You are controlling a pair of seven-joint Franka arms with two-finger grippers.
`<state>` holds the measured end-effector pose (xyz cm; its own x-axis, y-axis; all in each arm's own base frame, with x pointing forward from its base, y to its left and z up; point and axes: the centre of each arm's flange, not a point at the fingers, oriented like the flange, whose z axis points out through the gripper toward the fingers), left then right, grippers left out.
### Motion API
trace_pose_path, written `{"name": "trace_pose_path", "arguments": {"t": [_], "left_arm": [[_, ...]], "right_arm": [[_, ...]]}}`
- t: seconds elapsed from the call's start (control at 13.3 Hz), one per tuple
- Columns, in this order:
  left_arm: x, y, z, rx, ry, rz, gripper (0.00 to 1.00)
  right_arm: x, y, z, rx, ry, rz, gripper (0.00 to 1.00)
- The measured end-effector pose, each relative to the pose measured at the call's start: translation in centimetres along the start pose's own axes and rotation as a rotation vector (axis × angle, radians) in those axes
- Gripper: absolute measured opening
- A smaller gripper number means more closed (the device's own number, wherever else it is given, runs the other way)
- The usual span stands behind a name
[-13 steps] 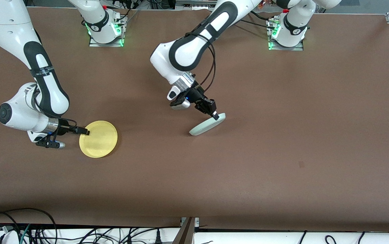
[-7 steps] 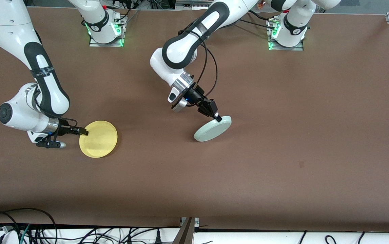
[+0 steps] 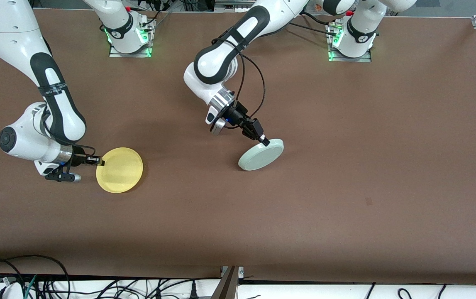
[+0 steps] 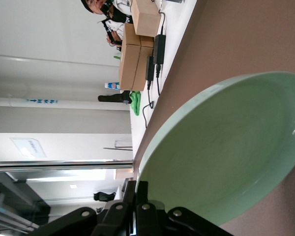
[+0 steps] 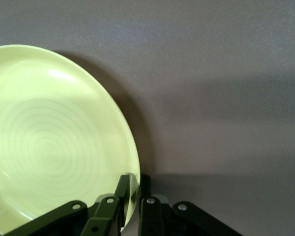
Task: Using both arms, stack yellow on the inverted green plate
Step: 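Lower the inverted green plate onto the table with the left gripper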
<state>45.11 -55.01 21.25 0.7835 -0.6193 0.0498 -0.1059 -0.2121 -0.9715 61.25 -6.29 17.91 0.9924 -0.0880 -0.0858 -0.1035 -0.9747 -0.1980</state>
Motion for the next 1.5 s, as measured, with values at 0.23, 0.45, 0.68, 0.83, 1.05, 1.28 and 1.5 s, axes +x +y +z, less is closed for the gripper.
{"name": "trace_pose_path", "arguments": {"t": [0.23,0.45,0.68,0.83,1.05,1.28,1.5], "left_arm": [[-0.9,1.8,-1.4,0.043,0.023,0.019,0.03],[-1.3,2.1,-2.9,0.043,0.045,0.023,0.03],[-2.0,2.7,-5.2,0.039,0.075,0.032,0.07],[-2.6,3.3,-6.8,0.030,0.092,0.042,0.29],[-4.0,4.5,-8.8,-0.018,0.081,0.056,0.63],[-5.1,5.5,-11.1,-0.110,0.056,-0.006,0.95],[-4.7,6.4,-13.8,-0.298,0.086,-0.104,1.00]], "right_arm": [[0.1,-0.1,-0.1,0.003,0.004,-0.003,0.04],[0.1,-0.1,-0.2,0.003,0.004,-0.004,0.02],[0.2,-0.2,-0.2,0.004,0.005,-0.007,0.02],[0.3,-0.4,-0.3,0.006,0.008,-0.012,0.02],[0.4,-0.6,-0.4,0.007,0.009,-0.015,0.02],[0.6,-0.8,-0.6,0.008,0.015,-0.019,0.02],[1.5,-1.6,-2.2,0.028,-0.005,-0.035,0.02]]}}
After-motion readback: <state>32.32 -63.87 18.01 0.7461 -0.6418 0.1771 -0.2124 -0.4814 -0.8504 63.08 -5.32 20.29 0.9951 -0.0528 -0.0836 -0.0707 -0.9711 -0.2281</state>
